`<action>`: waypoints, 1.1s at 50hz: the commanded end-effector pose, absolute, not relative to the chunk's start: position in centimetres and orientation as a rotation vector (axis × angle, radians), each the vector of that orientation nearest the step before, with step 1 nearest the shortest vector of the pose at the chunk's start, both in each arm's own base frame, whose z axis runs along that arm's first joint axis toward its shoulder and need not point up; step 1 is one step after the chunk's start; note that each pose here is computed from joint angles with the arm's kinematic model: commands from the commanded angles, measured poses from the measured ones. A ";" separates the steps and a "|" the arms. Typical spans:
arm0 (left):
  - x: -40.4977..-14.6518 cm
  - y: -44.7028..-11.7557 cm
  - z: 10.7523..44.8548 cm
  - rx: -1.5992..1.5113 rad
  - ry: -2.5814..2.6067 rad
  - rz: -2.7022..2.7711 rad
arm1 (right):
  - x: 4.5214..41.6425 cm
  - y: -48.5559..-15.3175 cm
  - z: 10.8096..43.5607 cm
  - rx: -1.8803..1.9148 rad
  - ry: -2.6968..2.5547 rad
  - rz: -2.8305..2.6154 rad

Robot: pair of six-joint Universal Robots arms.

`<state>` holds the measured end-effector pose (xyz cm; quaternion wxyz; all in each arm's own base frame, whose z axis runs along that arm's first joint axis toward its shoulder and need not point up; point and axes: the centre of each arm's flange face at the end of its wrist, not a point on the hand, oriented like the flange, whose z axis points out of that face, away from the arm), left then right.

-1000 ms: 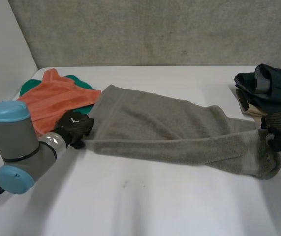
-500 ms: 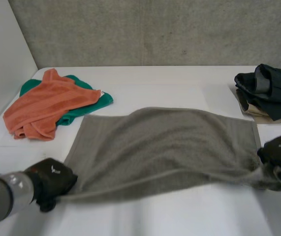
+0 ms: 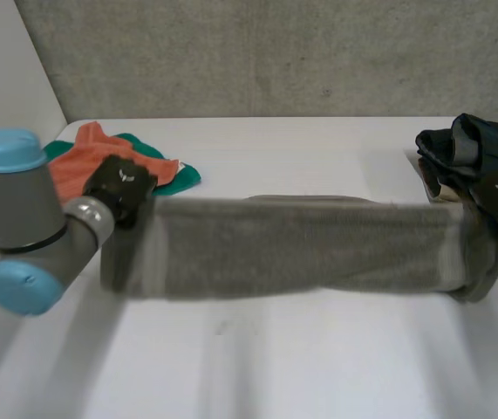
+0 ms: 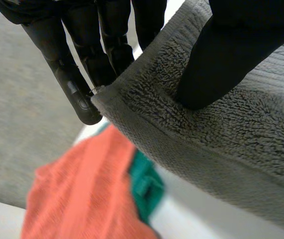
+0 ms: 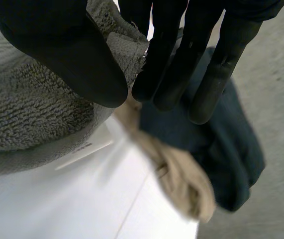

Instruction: Fold the laundry.

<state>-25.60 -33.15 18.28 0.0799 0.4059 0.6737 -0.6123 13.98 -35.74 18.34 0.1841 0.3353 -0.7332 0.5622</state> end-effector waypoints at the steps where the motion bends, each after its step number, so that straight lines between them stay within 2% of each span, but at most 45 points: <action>1: -28.4 -37.3 16.1 1.146 1.901 -1.966 | 15.9 -39.6 16.7 0.897 -1.950 1.667; 6: -29.4 -40.0 15.2 1.051 1.764 -2.082 | 17.3 -41.7 15.7 0.895 -1.869 1.749; 13: -30.3 -39.9 14.7 1.043 1.697 -2.124 | 17.9 -41.7 15.5 0.878 -1.852 1.781; 24: -30.3 -35.5 16.2 1.054 1.744 -2.100 | 17.2 -37.8 17.7 0.829 -2.051 1.770; 29: -29.4 -33.3 17.4 1.054 1.779 -2.096 | 15.1 -35.9 16.8 0.853 -2.220 1.675; 34: -28.9 -32.0 17.2 1.046 1.849 -2.094 | 14.4 -34.6 15.9 0.885 -2.353 1.617; 47: -28.7 -31.2 16.4 1.043 1.914 -2.087 | 13.3 -35.0 12.9 0.869 -2.427 1.552; 55: -28.7 -31.0 16.6 1.042 1.916 -2.087 | 11.7 -35.4 13.1 0.816 -2.388 1.518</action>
